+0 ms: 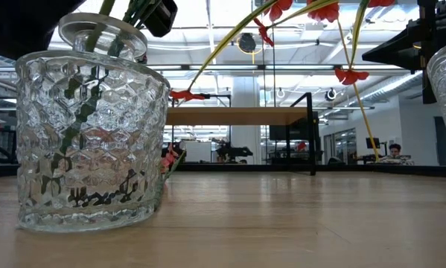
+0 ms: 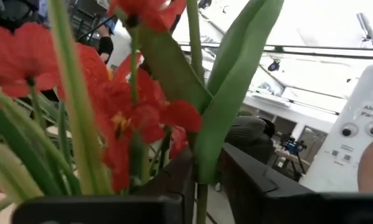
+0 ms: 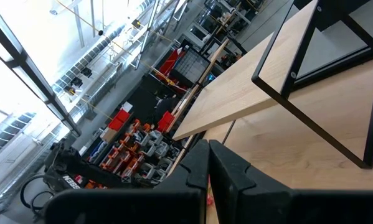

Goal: Pick and place flowers into a vace then onto a shelf
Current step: Put the light pink flower into the left transparent vase

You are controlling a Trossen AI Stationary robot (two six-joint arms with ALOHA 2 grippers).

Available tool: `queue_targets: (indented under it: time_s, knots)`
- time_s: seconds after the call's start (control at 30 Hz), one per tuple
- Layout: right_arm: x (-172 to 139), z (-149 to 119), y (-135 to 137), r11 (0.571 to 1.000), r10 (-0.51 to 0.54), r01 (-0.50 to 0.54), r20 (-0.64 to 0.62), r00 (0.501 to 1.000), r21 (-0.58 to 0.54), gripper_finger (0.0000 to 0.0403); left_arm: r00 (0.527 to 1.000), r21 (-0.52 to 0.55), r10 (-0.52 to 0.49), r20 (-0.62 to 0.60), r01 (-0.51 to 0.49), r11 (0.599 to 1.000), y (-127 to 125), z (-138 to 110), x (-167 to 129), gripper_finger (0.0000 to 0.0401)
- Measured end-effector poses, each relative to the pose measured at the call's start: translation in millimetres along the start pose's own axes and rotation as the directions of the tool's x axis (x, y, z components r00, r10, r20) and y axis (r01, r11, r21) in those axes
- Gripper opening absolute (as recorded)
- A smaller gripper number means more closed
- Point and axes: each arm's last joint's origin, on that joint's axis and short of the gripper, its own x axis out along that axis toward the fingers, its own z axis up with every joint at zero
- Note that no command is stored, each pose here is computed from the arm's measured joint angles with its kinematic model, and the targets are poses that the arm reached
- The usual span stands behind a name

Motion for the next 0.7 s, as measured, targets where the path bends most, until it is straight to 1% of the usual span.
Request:
queue_targets:
  time_s: [0.07,0.17,0.23,0.3,0.4,0.53,0.63,0.7]
  knots:
    - [0.0,0.0,0.0,1.0,0.0,0.0,0.0,1.0,0.0,0.0004,1.0,0.005,0.007,0.003,-0.007,1.0,-2.0,-1.1,0.2,0.0096]
    - [0.0,0.0,0.1,1.0,0.0,0.0,0.0,1.0,0.0,0.0004,1.0,0.071,0.014,-0.022,-0.012,0.997,-3.0,-5.1,-1.6,0.0116]
    - [0.0,0.0,0.0,1.0,0.0,0.0,0.0,1.0,0.0,0.0004,0.999,0.11,0.009,-0.035,-0.005,0.994,-5.1,-8.4,-4.6,0.0121]
    - [0.0,0.0,0.0,1.0,0.0,0.0,0.0,1.0,0.0,0.0004,1.0,0.125,-0.006,-0.01,0.007,0.992,-9.8,-8.8,-7.9,0.0122]
    - [0.0,0.0,0.0,1.0,0.0,0.0,0.0,1.0,0.0,0.0004,1.0,0.119,0.016,0.018,-0.018,0.993,-12.2,-10.4,-15.2,0.0122]
    - [0.0,0.0,0.0,1.0,0.0,0.0,0.0,1.0,0.0,0.0004,0.997,0.094,0.07,-0.02,-0.068,0.993,-8.4,-18.7,-28.2,0.0122]
    - [0.0,0.0,0.1,1.0,0.0,0.0,0.0,1.0,0.0,0.0004,0.996,0.076,0.088,-0.023,-0.086,0.993,-7.6,-20.0,-31.0,0.0122]
    - [0.0,0.0,0.1,1.0,0.0,0.0,0.0,1.0,0.0,0.0004,0.994,0.082,0.104,-0.017,-0.102,0.991,-6.8,-19.9,-31.1,0.0122]
